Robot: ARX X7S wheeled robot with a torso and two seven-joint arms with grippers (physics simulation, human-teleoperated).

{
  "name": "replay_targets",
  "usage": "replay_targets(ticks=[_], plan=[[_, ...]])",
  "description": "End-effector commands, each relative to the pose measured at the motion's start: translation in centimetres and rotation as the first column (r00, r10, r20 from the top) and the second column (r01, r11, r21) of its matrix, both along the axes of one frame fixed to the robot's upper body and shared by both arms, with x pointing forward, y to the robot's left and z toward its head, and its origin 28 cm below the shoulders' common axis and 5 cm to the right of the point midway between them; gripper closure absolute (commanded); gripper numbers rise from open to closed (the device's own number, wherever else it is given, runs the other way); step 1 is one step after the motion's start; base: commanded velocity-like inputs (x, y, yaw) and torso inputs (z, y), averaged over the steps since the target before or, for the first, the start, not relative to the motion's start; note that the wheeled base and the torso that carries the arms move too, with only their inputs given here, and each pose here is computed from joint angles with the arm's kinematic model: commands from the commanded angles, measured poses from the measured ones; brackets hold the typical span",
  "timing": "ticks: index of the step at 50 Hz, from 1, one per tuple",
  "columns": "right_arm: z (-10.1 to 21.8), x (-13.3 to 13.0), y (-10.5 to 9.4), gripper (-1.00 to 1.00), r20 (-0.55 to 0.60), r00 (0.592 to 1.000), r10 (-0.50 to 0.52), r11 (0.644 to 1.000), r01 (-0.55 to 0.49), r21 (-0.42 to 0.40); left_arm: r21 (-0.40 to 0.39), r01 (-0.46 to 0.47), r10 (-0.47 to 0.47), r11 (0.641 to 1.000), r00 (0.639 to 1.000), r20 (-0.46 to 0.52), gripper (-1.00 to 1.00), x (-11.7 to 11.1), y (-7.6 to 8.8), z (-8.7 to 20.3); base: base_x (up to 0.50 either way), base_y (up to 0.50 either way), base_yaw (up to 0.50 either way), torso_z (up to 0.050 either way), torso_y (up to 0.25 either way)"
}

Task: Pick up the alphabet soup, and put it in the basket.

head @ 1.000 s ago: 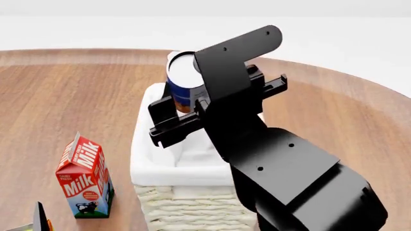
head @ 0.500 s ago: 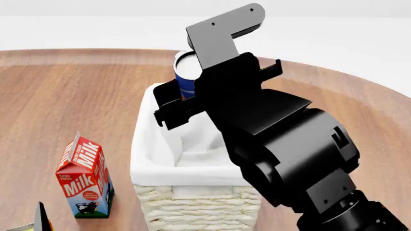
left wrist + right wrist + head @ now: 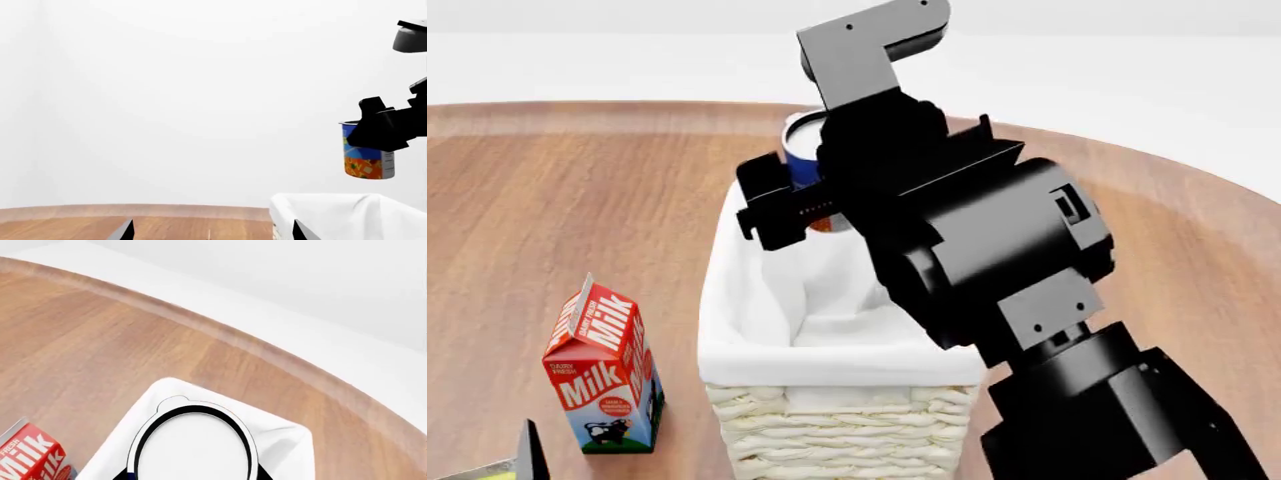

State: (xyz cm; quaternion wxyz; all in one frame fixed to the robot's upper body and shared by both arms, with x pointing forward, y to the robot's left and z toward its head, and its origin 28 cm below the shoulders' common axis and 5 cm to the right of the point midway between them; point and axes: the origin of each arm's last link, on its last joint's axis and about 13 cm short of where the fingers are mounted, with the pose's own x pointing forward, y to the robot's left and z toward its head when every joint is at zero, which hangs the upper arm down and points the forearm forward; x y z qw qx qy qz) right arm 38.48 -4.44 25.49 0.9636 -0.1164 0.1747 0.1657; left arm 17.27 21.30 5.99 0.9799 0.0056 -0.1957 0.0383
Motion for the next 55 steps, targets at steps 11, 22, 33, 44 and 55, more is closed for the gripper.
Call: replay_targets(ticks=[11, 22, 33, 44, 55], plan=[[1.77, 0.88, 0.33, 1.0, -0.032, 0.997, -0.067, 0.998, 0.067, 0.009, 0.004, 0.007, -0.007, 1.0, 1.0, 0.001, -1.0, -0.12, -0.18, 0.07, 0.0, 0.0, 0.0, 0.0, 0.001], [1.97, 0.69, 0.23, 1.0, -0.025, 0.997, -0.067, 0.998, 0.067, -0.001, 0.012, -0.003, 0.003, 1.0, 1.0, -0.01, -1.0, -0.05, -0.18, 0.04, 0.0, 0.0, 0.0, 0.0, 0.001], [1.99, 0.62, 0.45, 1.0, -0.018, 0.998, -0.06, 0.998, 0.06, -0.01, 0.028, -0.02, 0.021, 0.999, 1.0, -0.018, -1.0, 0.11, -0.1, 0.0, 0.0, 0.0, 0.0, 0.0, 0.0], [2.0, 0.56, 0.47, 1.0, -0.011, 0.998, -0.057, 0.998, 0.057, -0.011, 0.027, -0.023, 0.023, 0.999, 0.999, -0.025, -1.0, 0.3, -0.02, -0.19, 0.0, 0.0, 0.0, 0.0, -0.072], [1.85, 0.66, 0.36, 1.0, -0.009, 0.998, -0.06, 0.998, 0.06, -0.007, 0.023, -0.02, 0.021, 1.0, 1.0, -0.023, -1.0, 0.28, -0.07, -0.2, 0.0, 0.0, 0.0, 0.0, -0.081]])
